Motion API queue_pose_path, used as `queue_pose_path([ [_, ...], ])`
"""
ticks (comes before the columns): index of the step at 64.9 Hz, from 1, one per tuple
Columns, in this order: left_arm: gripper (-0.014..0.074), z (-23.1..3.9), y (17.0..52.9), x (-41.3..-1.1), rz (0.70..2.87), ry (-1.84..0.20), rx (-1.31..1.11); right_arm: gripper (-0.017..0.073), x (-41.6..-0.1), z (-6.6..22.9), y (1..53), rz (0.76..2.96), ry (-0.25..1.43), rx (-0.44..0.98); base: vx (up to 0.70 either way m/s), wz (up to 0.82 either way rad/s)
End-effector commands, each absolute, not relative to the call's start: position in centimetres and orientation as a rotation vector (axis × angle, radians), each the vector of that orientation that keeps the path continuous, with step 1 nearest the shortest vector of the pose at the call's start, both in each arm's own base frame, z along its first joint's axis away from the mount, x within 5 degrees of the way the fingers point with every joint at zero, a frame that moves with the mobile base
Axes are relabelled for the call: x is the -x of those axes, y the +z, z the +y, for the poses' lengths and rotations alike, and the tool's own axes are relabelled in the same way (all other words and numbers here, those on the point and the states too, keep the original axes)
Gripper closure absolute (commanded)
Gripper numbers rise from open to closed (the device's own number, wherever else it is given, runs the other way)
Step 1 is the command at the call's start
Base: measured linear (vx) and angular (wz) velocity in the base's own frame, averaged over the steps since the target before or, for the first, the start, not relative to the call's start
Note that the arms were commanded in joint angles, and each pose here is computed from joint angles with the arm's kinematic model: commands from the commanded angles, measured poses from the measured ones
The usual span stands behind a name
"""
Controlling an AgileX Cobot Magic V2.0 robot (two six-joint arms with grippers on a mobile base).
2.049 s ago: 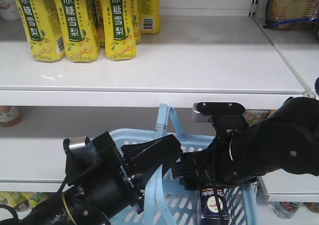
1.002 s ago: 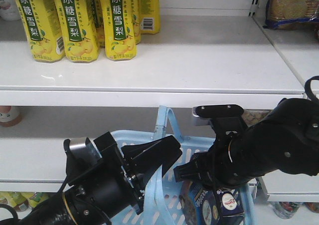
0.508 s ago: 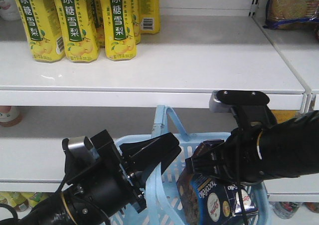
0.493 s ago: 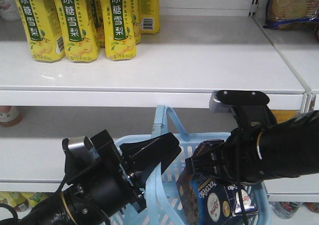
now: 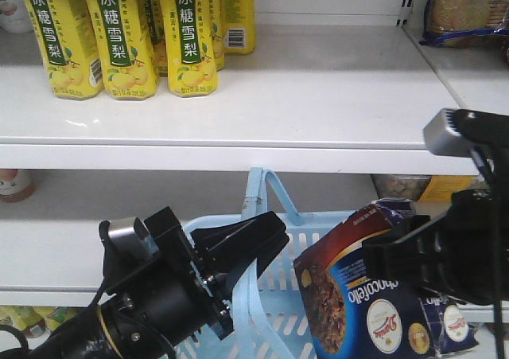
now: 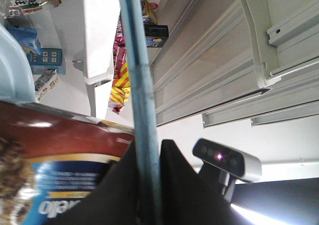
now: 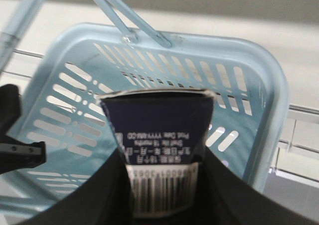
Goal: Left arm holds basket, right arm returns cookies
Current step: 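Lift the cookie box out of the basket with the right gripper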
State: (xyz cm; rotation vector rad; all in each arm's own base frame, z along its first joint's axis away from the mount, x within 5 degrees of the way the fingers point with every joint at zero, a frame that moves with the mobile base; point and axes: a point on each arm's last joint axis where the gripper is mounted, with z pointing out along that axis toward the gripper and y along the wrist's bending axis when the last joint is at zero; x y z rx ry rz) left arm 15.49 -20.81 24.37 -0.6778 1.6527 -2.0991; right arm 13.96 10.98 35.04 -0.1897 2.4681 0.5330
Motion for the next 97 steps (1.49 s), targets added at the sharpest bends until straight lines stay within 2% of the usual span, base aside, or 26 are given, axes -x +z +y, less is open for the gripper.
queue_pose_path([
  [1, 0.0596, -19.7, 28.6, -15.3, 1.222, -2.312, 0.559, 0.0566, -13.2, 10.3, 37.3, 2.325, 0.598, 0.191, 0.0, 0.0],
  [28, 0.0596, -19.7, 28.6, -15.3, 1.222, -2.312, 0.559, 0.0566, -10.9, 7.5, 40.4, 2.047, 0.589, 0.193, 0.0, 0.0],
  [45, 0.0596, -19.7, 28.6, -15.3, 1.222, -2.312, 0.559, 0.0566, -11.2, 7.1, 42.0, 1.857, 0.576, 0.191, 0.0, 0.0],
  [58, 0.0596, -19.7, 28.6, -15.3, 1.222, -2.312, 0.559, 0.0566, -11.7, 6.8, 43.3, 1.711, 0.566, 0.134, 0.0, 0.0],
  [79, 0.0596, -19.7, 28.6, -15.3, 1.222, -2.312, 0.559, 0.0566, -14.1, 6.7, 43.5, 1.649, 0.485, 0.082, 0.0, 0.0],
  [97, 0.0596, -19.7, 28.6, -15.3, 1.222, -2.312, 0.559, 0.0566, -18.1, 6.8, 43.2, 1.565, 0.453, 0.053, 0.0, 0.0],
])
